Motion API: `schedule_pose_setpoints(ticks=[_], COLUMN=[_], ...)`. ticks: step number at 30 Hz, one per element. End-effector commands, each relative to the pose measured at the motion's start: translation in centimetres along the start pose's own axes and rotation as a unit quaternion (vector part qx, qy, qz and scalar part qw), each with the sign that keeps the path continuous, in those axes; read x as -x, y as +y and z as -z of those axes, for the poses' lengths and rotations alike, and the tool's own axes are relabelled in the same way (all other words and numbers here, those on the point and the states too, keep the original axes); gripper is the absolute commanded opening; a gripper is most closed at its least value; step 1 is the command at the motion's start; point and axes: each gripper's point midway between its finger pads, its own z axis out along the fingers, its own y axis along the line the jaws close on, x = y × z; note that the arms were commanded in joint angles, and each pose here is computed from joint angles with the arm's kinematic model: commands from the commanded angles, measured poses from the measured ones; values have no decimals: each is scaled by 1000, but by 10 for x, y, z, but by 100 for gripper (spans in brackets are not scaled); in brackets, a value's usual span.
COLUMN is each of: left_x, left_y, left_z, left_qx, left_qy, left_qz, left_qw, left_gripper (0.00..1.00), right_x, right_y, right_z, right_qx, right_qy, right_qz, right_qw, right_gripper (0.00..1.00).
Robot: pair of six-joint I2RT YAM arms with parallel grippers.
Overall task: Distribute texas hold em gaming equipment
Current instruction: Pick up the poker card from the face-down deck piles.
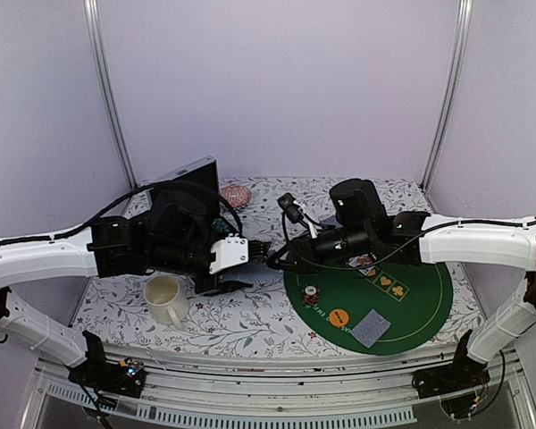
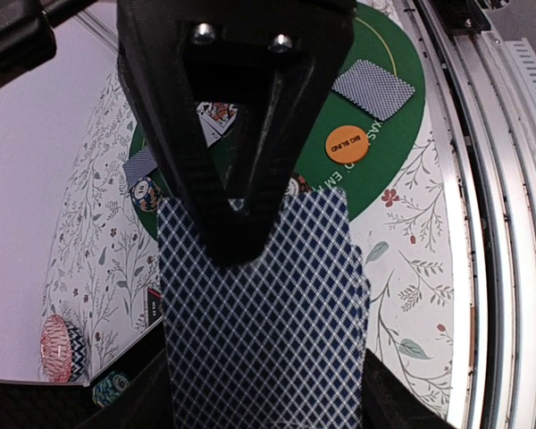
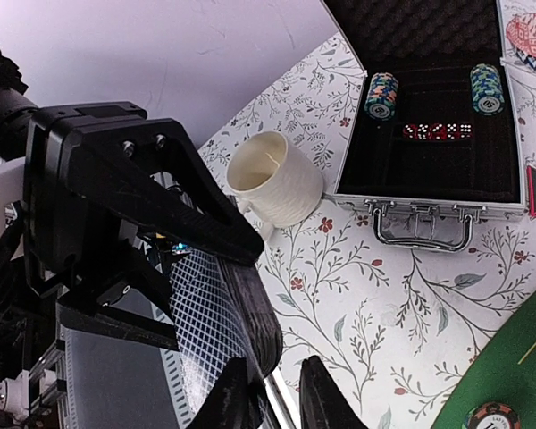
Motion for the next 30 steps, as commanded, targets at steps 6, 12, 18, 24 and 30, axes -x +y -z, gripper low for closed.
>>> schedule_pose_setpoints(ticks=[6, 12, 18, 24, 30], left_x=[1, 1, 2, 1, 0], left_y=[5, 5, 4, 4, 3], left_z=[3, 3, 3, 2, 1], left_qx=[7, 7, 6, 7, 4], left_qy=[-7, -7, -9, -6, -4], left_qz=[2, 2, 2, 1, 2], left_qw=[1000, 1000, 1000, 1000, 1000], left_gripper=[62, 62, 62, 62, 62], right_x=[13, 13, 23, 39, 48], right_y=[11, 14, 17, 6, -31], right_z=[21, 28, 48, 92, 143], right_qx=[-14, -20, -30, -83, -210], right_qy=[-10, -7, -19, -53, -76], right_qz=[14, 19, 31, 45, 54], right_qw=[1000, 1000, 999, 994, 973], right_gripper=[8, 2, 2, 2, 2])
